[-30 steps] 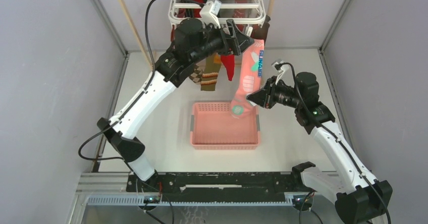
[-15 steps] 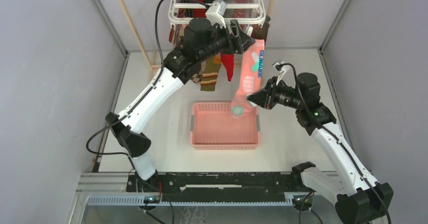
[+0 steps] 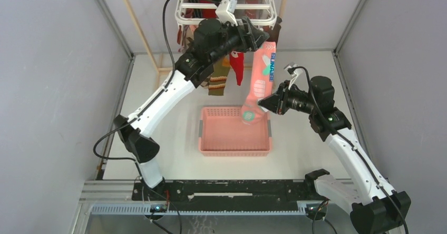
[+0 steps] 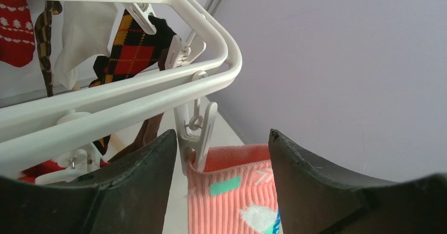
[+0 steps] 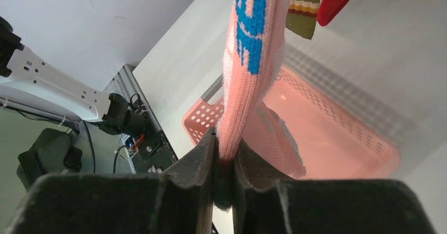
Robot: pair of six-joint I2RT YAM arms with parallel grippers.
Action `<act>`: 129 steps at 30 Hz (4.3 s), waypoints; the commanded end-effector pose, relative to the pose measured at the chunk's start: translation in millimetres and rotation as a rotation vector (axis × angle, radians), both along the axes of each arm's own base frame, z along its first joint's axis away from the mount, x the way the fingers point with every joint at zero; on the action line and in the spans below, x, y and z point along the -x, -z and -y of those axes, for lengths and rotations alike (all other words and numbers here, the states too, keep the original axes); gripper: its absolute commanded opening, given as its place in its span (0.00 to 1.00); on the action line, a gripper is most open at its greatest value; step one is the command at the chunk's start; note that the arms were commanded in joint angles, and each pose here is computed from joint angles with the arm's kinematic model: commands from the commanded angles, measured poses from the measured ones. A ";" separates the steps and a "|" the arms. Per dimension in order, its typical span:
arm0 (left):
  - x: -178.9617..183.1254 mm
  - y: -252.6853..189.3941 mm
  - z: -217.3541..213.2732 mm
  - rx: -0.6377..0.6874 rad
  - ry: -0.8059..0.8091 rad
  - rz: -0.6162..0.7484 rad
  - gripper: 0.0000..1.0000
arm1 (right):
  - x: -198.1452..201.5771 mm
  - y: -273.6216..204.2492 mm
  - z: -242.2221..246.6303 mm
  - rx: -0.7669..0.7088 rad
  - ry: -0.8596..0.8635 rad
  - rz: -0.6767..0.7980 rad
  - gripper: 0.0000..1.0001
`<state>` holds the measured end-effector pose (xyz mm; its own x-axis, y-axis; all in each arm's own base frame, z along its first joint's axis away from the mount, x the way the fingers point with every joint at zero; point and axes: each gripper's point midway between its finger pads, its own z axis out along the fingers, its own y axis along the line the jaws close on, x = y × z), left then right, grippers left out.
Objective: Remove the socks clipped to the hanger
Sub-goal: Remove the sock from the hanger, then place the sock in the bin.
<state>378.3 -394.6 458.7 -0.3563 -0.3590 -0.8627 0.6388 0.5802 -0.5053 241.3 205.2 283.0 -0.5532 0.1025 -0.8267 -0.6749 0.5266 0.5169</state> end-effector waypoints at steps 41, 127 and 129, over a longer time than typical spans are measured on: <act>-27.5 1.7 4.2 0.056 -0.104 0.033 0.24 | 6.5 -24.4 2.0 -0.010 -0.030 0.064 0.20; 74.5 89.6 -92.1 -0.181 -0.143 -0.025 1.00 | 16.4 21.5 -32.3 0.014 -0.099 -0.053 0.20; 82.2 93.1 -101.1 -0.181 -0.149 -0.025 1.00 | 16.0 21.0 -35.4 0.009 -0.105 -0.053 0.20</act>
<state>311.6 -313.1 361.5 -0.3675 -0.2454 -0.8971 0.5273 0.7396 -0.4183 220.1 232.2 248.3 -0.6394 0.0108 -0.7688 -0.6688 0.4857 0.5629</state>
